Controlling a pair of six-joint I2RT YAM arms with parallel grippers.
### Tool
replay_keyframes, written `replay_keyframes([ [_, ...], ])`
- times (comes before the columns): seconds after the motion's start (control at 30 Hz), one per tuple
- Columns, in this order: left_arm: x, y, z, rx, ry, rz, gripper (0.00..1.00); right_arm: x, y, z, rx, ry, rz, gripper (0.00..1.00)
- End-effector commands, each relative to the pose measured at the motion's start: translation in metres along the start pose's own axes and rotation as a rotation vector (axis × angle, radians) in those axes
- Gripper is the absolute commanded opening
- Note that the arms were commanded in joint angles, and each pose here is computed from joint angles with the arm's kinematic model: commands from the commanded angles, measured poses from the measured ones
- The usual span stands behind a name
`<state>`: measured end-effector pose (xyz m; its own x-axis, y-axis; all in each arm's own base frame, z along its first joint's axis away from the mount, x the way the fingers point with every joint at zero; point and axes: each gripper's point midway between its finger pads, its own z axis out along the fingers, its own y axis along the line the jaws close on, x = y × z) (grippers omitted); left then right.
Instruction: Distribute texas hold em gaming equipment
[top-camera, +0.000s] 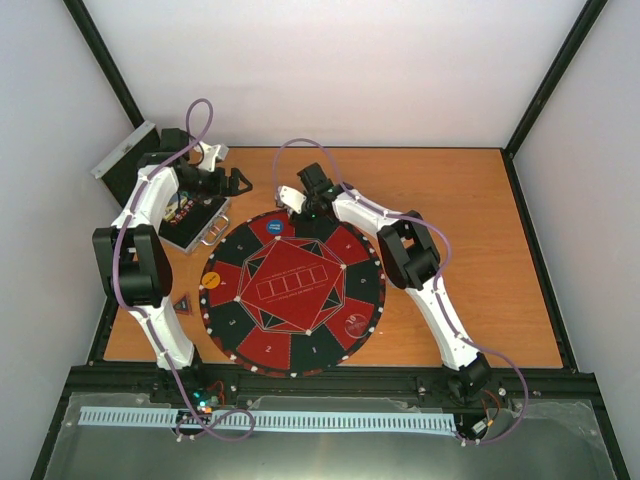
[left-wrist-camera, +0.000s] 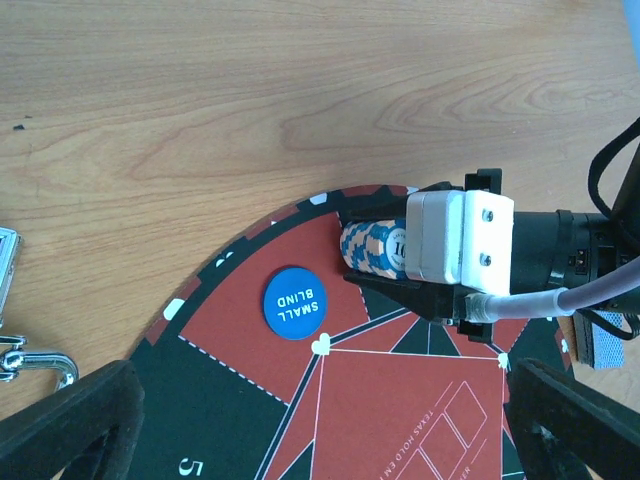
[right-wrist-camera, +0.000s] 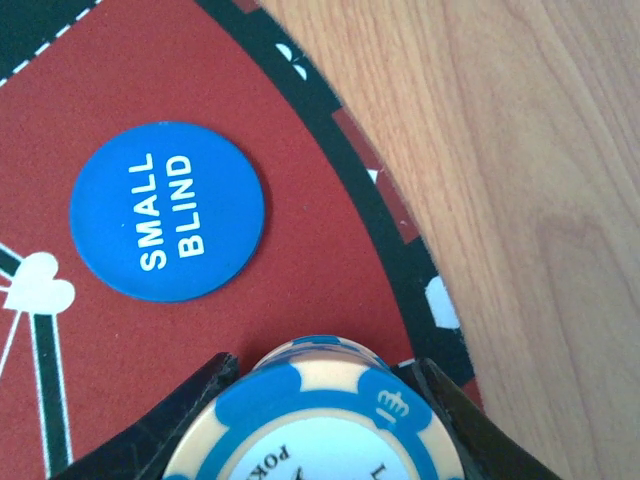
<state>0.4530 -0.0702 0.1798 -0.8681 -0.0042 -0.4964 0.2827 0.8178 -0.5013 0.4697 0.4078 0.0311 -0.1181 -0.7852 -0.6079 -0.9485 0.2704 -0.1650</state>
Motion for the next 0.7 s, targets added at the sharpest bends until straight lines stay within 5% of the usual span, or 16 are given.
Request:
replay_keyframes([
  [0.0, -0.011, -0.003, -0.009, -0.011, -0.036, 0.043, 1.00, -0.009, -0.009, 0.003, 0.017, -0.029, 0.018, 0.03],
  [0.3, -0.013, -0.003, -0.010, -0.014, -0.037, 0.045, 1.00, -0.001, -0.008, 0.009, 0.023, -0.008, 0.027, 0.03],
  [0.67, -0.014, -0.003, -0.012, -0.024, -0.040, 0.049, 1.00, 0.002, -0.008, 0.009, 0.024, 0.004, 0.056, 0.28],
])
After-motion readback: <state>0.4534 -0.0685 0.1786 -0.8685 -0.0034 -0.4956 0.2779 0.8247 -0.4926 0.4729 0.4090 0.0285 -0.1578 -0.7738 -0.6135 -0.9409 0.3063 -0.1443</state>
